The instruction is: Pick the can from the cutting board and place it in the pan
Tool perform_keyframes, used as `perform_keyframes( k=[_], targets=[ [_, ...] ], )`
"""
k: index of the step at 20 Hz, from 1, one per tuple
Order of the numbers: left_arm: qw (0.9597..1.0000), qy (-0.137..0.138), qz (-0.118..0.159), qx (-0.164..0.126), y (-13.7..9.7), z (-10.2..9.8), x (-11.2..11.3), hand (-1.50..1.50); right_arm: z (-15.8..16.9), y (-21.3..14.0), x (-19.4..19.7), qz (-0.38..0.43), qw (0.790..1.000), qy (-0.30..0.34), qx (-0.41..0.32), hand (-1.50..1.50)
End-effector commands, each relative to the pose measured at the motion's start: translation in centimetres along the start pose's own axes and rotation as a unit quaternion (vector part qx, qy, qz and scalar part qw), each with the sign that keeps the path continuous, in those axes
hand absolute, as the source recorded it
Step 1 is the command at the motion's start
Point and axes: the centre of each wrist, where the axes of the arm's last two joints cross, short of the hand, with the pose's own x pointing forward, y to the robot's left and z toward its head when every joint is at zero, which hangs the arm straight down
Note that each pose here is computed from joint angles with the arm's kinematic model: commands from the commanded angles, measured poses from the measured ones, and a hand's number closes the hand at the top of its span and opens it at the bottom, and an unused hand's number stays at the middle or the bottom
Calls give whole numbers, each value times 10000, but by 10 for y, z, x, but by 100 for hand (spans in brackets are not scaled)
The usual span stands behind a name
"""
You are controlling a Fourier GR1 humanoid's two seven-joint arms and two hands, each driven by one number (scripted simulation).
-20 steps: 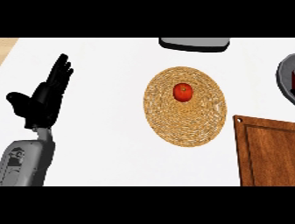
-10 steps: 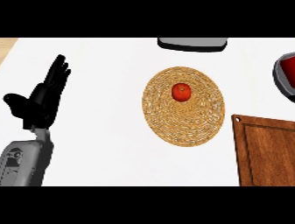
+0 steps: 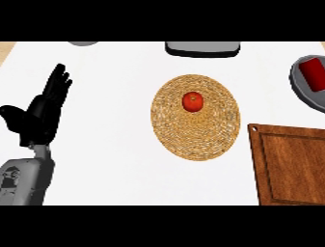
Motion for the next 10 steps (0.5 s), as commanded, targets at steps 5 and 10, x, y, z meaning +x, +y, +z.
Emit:
perform_keyframes(
  k=[5,10],
  targets=[
    [9999,72,14,70,1,9,-10,0,52,-63,-12,-815,9948,-418,454,-150],
    [9998,135,-32,144,3,9,-10,0,74,-90,-11,-696,9960,-332,453,-150]
  ],
)
